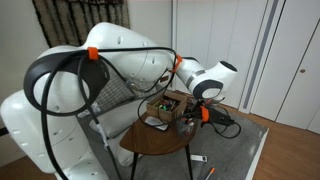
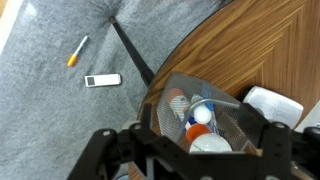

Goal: Take the white marker out of the penholder and put it on the table

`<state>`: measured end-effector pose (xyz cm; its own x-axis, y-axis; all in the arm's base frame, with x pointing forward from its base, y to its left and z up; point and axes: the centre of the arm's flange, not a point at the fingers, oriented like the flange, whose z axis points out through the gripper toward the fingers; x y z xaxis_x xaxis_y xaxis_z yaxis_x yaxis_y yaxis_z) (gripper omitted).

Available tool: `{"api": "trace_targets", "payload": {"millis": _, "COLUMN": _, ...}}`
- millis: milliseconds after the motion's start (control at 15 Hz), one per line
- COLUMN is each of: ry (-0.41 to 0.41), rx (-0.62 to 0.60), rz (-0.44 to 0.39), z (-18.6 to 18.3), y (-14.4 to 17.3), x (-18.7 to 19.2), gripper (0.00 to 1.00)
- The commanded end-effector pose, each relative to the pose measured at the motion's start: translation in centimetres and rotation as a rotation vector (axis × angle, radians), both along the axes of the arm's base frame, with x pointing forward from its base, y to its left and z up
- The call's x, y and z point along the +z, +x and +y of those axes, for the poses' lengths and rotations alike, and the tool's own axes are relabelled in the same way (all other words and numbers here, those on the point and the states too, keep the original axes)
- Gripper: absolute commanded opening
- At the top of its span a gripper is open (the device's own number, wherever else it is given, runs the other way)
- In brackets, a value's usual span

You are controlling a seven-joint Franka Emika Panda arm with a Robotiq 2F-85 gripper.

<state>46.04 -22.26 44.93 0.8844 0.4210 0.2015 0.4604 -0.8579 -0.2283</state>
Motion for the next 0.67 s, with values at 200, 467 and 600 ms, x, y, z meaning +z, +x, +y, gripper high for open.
{"api": "trace_targets", "payload": {"millis": 200, "ry": 0.007, "rx": 0.01, "rz": -0.001, "z": 5.1, "y": -0.7, "x": 0.6, "gripper": 0.45}}
{"api": "trace_targets", "payload": {"millis": 467, "ry": -0.005, "rx": -0.016, "rz": 0.006, "z": 5.9, "y": -0.8, "x": 0.9, "gripper": 0.43}}
{"api": "trace_targets", "payload": {"millis": 600, "ry": -0.02, "rx": -0.036, "rz": 0.012, "z": 5.8, "y": -0.9, "x": 1.0, "gripper": 0.49}}
